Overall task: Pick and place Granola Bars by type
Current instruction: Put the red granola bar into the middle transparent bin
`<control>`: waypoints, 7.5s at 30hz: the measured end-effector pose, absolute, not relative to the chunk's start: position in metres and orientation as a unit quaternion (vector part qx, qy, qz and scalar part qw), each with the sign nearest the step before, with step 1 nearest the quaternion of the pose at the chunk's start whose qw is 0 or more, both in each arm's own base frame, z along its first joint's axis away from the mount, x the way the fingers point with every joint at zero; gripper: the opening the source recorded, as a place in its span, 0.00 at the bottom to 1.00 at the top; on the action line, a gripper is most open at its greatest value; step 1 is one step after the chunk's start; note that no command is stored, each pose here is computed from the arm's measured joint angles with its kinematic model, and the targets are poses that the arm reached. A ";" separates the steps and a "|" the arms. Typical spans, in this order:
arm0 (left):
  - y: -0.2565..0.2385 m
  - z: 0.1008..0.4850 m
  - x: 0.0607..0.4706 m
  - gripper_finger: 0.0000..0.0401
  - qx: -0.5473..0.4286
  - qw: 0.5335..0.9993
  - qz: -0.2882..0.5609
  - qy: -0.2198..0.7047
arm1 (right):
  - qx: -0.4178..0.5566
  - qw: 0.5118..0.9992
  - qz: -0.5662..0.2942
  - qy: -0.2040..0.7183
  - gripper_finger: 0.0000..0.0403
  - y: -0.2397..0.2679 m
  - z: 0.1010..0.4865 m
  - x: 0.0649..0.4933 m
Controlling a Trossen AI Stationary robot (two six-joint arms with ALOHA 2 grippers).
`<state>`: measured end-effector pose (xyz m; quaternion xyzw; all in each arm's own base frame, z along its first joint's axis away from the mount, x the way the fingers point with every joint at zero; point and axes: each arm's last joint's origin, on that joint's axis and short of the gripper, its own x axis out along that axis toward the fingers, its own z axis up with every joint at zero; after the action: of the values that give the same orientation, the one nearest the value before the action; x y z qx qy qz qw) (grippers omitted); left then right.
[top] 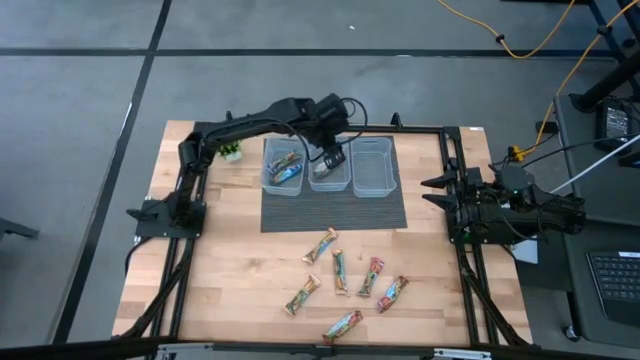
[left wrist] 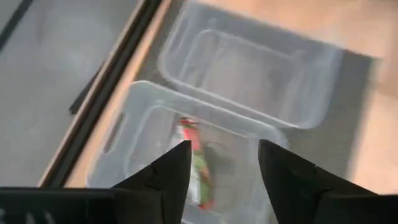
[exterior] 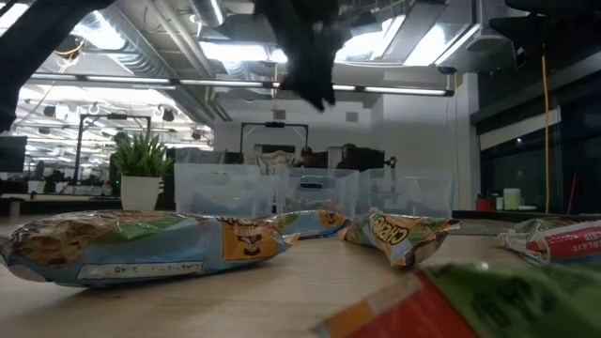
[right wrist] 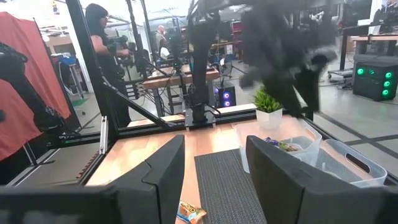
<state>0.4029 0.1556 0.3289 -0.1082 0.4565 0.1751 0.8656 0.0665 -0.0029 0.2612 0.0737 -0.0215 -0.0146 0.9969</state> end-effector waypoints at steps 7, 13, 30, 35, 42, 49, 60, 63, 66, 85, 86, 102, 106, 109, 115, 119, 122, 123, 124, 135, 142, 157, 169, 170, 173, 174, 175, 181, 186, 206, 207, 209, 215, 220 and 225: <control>0.104 0.423 0.373 0.46 -0.107 0.928 0.109 0.340 | 0.074 0.997 -0.015 -0.020 0.43 -0.003 0.261 0.066; 0.055 0.489 0.315 0.46 -0.086 0.965 0.056 0.243 | 0.074 0.997 -0.015 -0.011 0.43 -0.003 0.259 0.066; -0.023 0.539 0.238 0.46 -0.049 0.982 -0.089 0.160 | 0.076 0.997 -0.015 -0.011 0.43 -0.003 0.259 0.067; -0.057 0.531 0.246 0.46 -0.050 0.966 -0.174 0.185 | 0.076 0.997 -0.015 -0.011 0.43 -0.003 0.259 0.067; -0.092 0.520 0.259 0.46 -0.048 0.952 -0.227 0.202 | 0.076 0.997 -0.015 -0.010 0.43 -0.003 0.259 0.067; -0.115 0.499 0.292 0.46 -0.099 0.943 -0.211 0.238 | 0.073 0.997 -0.016 -0.009 0.43 -0.003 0.259 0.067; -0.143 0.409 0.381 0.46 -0.122 0.918 -0.110 0.361 | 0.076 0.997 -0.015 -0.007 0.43 -0.003 0.258 0.067; -0.151 0.376 0.403 0.46 -0.137 0.902 -0.087 0.400 | 0.076 0.997 -0.015 -0.007 0.43 -0.003 0.258 0.067; -0.164 0.346 0.418 0.46 -0.149 0.885 -0.075 0.435 | 0.076 0.997 -0.015 -0.007 0.43 -0.003 0.258 0.067; -0.220 0.233 0.445 0.47 -0.170 0.808 -0.078 0.559 | 0.075 0.997 -0.013 0.010 0.43 -0.003 0.255 0.067; -0.222 0.229 0.447 0.48 -0.174 0.806 -0.085 0.559 | 0.075 0.997 -0.013 0.010 0.43 -0.003 0.255 0.067; -0.234 0.156 0.473 0.62 -0.202 0.799 -0.070 0.562 | 0.078 0.996 -0.015 0.039 0.43 -0.003 0.249 0.066; -0.236 0.145 0.476 0.62 -0.212 0.796 -0.065 0.563 | 0.078 0.996 -0.015 0.039 0.43 -0.003 0.249 0.066; -0.236 0.146 0.478 0.62 -0.214 0.803 -0.067 0.553 | 0.077 0.996 -0.015 0.040 0.43 -0.003 0.249 0.066; -0.236 0.141 0.479 0.62 -0.209 0.813 -0.040 0.542 | 0.077 0.996 -0.015 0.040 0.43 -0.003 0.249 0.066; -0.236 0.125 0.479 0.62 -0.213 0.802 -0.022 0.558 | 0.076 0.996 -0.015 0.040 0.43 -0.003 0.249 0.066; -0.236 0.120 0.480 0.61 -0.224 0.795 -0.012 0.564 | 0.078 0.996 -0.015 0.039 0.43 -0.003 0.249 0.066; -0.236 0.120 0.479 0.59 -0.226 0.794 -0.008 0.564 | 0.078 0.996 -0.015 0.040 0.43 -0.003 0.249 0.066; -0.237 0.120 0.479 0.58 -0.228 0.793 -0.001 0.564 | 0.078 0.996 -0.015 0.040 0.43 -0.003 0.249 0.066; -0.233 0.117 0.478 0.25 -0.249 0.782 0.025 0.571 | 0.077 0.996 -0.015 0.039 0.43 -0.003 0.249 0.066; -0.226 0.131 0.480 0.11 -0.272 0.779 0.030 0.564 | 0.077 0.996 -0.015 0.039 0.43 -0.003 0.249 0.066; -0.188 0.283 0.446 0.10 -0.231 0.865 0.065 0.440 | 0.077 0.996 -0.015 0.038 0.43 -0.003 0.250 0.066; -0.126 0.462 0.349 0.10 -0.096 0.972 0.109 0.187 | 0.078 0.996 -0.015 0.038 0.43 -0.003 0.250 0.066; -0.120 0.472 0.340 0.11 -0.083 0.974 0.124 0.171 | 0.078 0.996 -0.015 0.038 0.43 -0.003 0.250 0.066; -0.104 0.496 0.315 0.12 -0.050 0.976 0.160 0.136 | 0.078 0.996 -0.015 0.038 0.43 -0.003 0.250 0.066; -0.098 0.503 0.307 0.12 -0.043 0.976 0.170 0.127 | 0.078 0.996 -0.015 0.038 0.43 -0.003 0.250 0.066; -0.093 0.509 0.300 0.13 -0.039 0.976 0.179 0.119 | 0.078 0.996 -0.015 0.038 0.43 -0.003 0.250 0.066; -0.057 0.521 0.284 0.12 -0.004 0.968 0.220 0.123 | 0.078 0.996 -0.015 0.038 0.43 -0.003 0.250 0.066; -0.008 0.515 0.289 0.13 0.008 0.951 0.261 0.163 | 0.078 0.996 -0.015 0.038 0.43 -0.003 0.250 0.066; 0.174 0.464 0.328 0.13 -0.115 0.932 0.279 0.199 | 0.077 0.996 -0.032 0.037 0.43 -0.004 0.250 0.066; 0.177 0.457 0.333 0.13 -0.120 0.929 0.280 0.213 | 0.077 0.996 -0.032 0.036 0.43 -0.004 0.250 0.066; 0.183 0.439 0.346 0.13 -0.128 0.921 0.278 0.241 | 0.077 0.996 -0.032 0.037 0.43 -0.004 0.250 0.066; 0.203 0.369 0.387 0.13 -0.162 0.883 0.276 0.344 | 0.077 0.996 -0.032 0.034 0.43 -0.004 0.250 0.066; 0.209 0.323 0.404 0.13 -0.182 0.847 0.271 0.421 | 0.076 0.996 -0.031 0.028 0.43 -0.004 0.251 0.066; 0.204 0.309 0.413 0.13 -0.181 0.841 0.258 0.440 | 0.077 0.996 -0.031 0.028 0.43 -0.004 0.251 0.066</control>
<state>0.4126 0.2044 0.3094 -0.1807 0.4402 0.2577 0.8409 0.0663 -0.0036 0.2512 0.0765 0.0283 -0.0312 0.9962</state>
